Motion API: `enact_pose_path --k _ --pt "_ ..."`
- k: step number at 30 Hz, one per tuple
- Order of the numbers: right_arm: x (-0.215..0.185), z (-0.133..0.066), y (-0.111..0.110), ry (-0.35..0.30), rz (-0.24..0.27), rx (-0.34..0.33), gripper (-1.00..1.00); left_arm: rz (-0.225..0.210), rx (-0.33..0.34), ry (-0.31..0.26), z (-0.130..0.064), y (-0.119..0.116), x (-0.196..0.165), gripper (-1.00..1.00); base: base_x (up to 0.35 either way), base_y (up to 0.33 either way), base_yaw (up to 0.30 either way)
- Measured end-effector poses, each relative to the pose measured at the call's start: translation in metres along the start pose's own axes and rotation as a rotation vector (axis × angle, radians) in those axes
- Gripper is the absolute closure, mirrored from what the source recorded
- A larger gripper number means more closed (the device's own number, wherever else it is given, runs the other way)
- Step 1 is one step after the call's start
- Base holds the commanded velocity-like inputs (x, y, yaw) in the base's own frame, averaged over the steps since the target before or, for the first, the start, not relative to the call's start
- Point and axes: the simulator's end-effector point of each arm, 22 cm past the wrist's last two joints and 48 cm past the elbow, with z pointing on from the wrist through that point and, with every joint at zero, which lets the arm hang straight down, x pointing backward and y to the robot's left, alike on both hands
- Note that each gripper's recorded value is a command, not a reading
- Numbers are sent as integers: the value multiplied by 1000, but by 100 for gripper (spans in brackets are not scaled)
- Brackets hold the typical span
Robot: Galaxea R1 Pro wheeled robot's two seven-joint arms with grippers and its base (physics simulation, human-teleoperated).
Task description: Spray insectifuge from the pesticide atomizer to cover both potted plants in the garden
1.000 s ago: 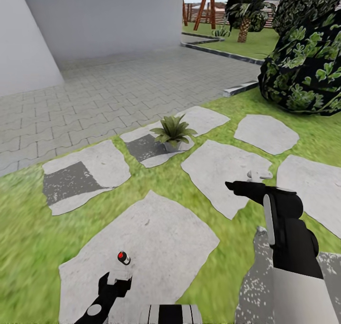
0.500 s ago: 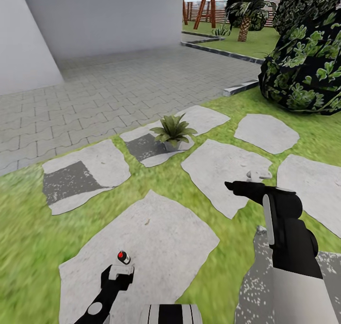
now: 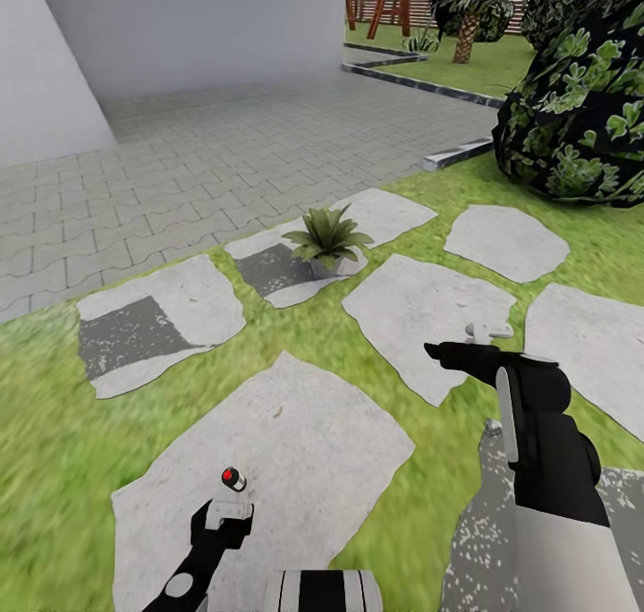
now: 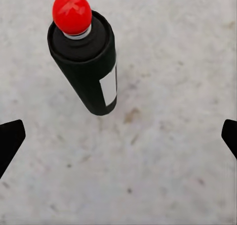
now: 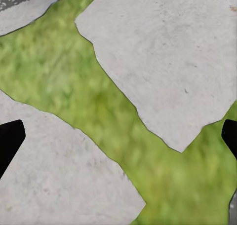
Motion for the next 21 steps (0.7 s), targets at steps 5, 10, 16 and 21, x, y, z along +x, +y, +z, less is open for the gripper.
enact_pose_path --k 5,10,16,21 --pt "0 0 0 0 -1 0 -100 -1 0 -9 -1 0 -2 -100 0 0 0" --pt "0 0 0 1 -1 -1 -100 -7 4 -46 -5 -3 -9 -100 0 0 0" --pt "0 0 1 1 -1 -1 -100 -8 6 -65 -9 -2 -12 -100 0 0 0" --pt "8 7 -1 17 -1 2 -100 -9 4 -55 -8 -1 -4 -100 0 0 0"
